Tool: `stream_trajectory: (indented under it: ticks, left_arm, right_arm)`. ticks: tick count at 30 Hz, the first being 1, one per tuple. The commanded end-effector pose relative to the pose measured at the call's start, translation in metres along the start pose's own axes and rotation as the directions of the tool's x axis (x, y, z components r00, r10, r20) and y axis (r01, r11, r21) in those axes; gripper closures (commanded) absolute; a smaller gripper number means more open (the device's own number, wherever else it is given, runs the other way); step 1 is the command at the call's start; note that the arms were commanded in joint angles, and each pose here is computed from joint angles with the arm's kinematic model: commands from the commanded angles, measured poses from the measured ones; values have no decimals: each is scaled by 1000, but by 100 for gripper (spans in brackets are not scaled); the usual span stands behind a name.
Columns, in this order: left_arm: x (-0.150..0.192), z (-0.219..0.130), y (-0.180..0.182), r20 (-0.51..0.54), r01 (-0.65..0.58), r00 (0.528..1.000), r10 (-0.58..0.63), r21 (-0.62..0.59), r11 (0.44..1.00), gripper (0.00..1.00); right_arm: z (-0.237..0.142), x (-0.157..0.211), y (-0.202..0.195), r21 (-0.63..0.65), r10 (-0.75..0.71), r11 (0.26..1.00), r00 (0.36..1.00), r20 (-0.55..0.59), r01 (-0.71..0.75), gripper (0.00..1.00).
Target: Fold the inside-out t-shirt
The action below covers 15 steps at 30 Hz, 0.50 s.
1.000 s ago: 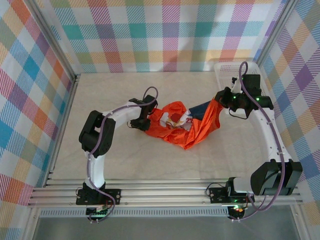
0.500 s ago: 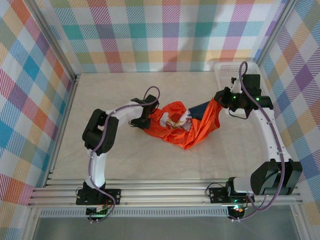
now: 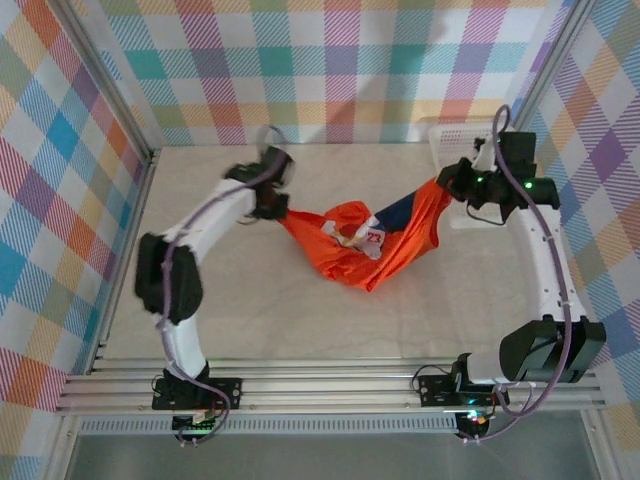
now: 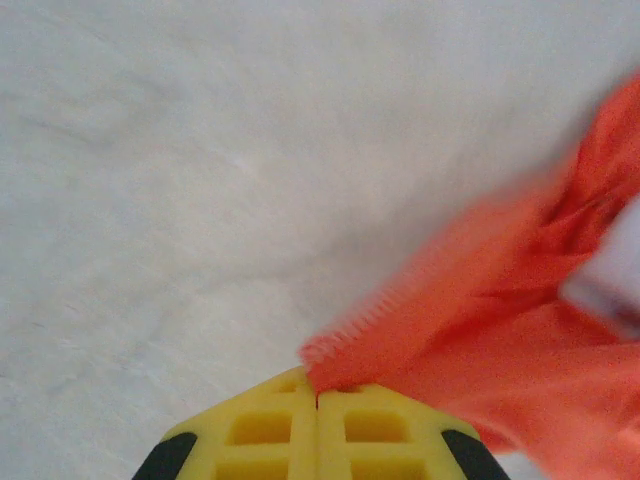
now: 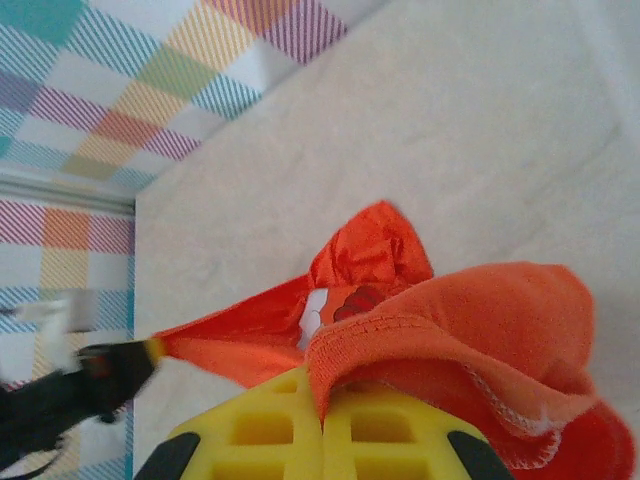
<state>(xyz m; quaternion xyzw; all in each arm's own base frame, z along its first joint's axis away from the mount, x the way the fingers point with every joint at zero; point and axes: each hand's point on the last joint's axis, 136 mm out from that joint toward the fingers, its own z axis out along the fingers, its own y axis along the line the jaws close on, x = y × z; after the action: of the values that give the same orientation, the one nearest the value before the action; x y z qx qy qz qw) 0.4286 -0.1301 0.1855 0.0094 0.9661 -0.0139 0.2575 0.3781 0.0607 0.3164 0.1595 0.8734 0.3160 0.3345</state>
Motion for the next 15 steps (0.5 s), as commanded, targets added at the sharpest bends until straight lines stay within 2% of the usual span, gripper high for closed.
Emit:
stream_trajectory:
  ticks: [1, 3, 6, 9, 15]
  left_arm:
    - [-44, -95, 53, 171, 260, 937, -306, 247, 933, 100]
    - [-55, -126, 79, 231, 326, 878, -419, 350, 878, 100]
    - [-61, -158, 103, 275, 372, 807, -524, 453, 810, 100]
    - [-61, -179, 112, 308, 375, 775, -552, 480, 793, 100]
    - [-65, -226, 106, 364, 332, 743, -562, 529, 781, 100]
  right_arm:
    - [-28, -20, 8, -18, -17, 1000, 998, 52, 18, 100]
    - [-35, -24, 7, -26, -6, 1000, 998, 65, 8, 100]
    - [-38, -24, 10, -46, -4, 999, 998, 61, 7, 100]
    - [-43, -23, 16, -65, -3, 998, 998, 68, 7, 100]
    - [-59, -13, 42, -178, 11, 984, 999, 50, -2, 100]
